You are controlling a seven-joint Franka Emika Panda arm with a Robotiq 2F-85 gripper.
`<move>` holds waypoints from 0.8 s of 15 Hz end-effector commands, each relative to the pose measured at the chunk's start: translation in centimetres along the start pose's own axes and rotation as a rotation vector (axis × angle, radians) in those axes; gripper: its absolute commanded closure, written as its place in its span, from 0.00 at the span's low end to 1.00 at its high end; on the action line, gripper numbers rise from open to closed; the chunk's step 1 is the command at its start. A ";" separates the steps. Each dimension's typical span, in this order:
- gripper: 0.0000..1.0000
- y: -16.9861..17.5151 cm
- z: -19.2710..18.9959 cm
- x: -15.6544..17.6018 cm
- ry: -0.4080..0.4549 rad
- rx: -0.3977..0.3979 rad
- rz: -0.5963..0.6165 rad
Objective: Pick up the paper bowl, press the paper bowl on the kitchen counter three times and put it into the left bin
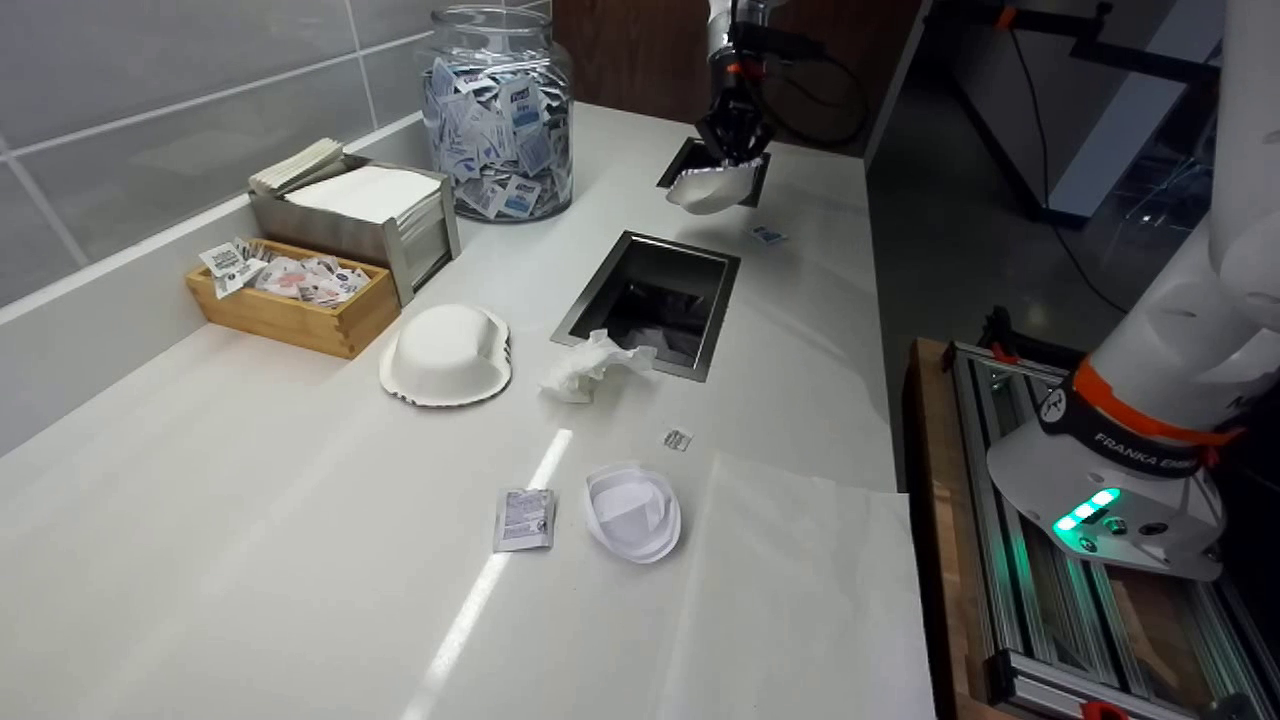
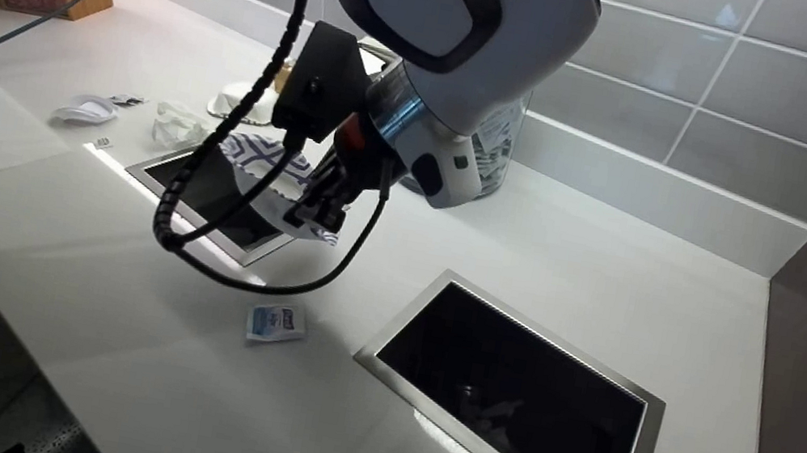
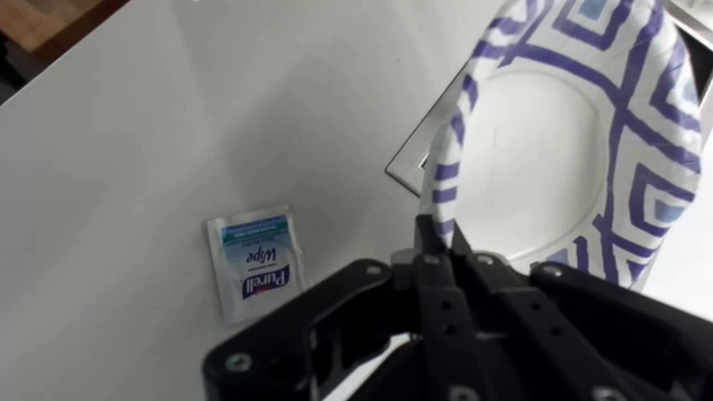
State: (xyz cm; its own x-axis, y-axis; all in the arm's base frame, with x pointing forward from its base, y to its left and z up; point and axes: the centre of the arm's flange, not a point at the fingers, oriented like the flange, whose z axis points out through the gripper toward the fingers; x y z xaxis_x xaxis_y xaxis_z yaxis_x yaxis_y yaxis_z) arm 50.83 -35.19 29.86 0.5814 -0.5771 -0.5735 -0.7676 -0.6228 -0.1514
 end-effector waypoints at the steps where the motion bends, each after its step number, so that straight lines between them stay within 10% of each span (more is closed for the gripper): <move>1: 0.99 0.0 0.0 3.5 -0.118 0.068 0.118; 12: 0.99 2.5 2.8 7.9 -0.216 0.137 0.258</move>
State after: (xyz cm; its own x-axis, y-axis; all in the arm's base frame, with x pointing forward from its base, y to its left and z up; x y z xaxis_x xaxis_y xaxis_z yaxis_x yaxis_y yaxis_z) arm 51.30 -38.58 23.75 0.3307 -0.5926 -0.7345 -0.9043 -0.4216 -0.0671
